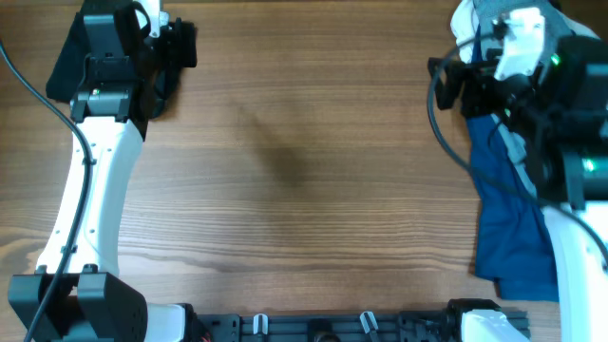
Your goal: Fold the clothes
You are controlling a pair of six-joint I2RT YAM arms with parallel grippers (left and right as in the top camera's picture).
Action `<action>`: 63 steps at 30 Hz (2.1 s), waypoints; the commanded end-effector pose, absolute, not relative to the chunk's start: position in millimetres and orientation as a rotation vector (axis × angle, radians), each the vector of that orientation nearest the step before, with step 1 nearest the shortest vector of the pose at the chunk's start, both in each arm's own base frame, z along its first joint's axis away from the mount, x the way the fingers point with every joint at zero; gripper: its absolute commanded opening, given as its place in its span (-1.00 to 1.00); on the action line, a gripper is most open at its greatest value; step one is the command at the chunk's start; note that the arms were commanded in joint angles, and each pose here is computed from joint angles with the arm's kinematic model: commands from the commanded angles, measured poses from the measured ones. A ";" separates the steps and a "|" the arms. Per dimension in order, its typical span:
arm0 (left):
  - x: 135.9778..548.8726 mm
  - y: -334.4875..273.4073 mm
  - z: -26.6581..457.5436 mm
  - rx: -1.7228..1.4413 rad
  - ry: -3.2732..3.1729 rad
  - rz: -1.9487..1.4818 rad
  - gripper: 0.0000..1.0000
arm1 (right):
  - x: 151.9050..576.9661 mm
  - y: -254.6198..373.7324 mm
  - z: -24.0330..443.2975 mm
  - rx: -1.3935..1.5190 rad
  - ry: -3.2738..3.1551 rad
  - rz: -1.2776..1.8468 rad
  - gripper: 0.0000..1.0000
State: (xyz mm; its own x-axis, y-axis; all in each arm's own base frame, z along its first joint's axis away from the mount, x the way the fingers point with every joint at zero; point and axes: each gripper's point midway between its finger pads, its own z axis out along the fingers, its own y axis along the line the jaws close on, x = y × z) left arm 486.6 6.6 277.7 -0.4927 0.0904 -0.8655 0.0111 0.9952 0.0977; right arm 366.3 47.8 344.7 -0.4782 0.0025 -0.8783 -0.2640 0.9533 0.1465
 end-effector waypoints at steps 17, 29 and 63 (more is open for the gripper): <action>488.3 5.8 275.0 0.064 2.090 0.085 1.00 | 336.4 54.0 344.8 -0.269 2.018 0.225 0.99; 488.3 5.8 275.0 0.064 2.090 0.085 1.00 | 267.0 52.1 259.4 -0.242 1.569 0.208 1.00; 488.3 5.8 275.0 0.064 2.090 0.085 1.00 | 242.2 45.0 176.7 -0.214 1.552 0.176 0.99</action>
State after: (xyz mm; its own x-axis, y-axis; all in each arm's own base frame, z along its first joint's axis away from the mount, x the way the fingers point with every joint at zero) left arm 486.8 6.6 275.1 -0.4986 0.0904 -0.8621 0.0117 0.9952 0.0976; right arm 241.8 47.0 175.8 0.0090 -0.0270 -0.9996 -0.2589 0.9655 -0.0284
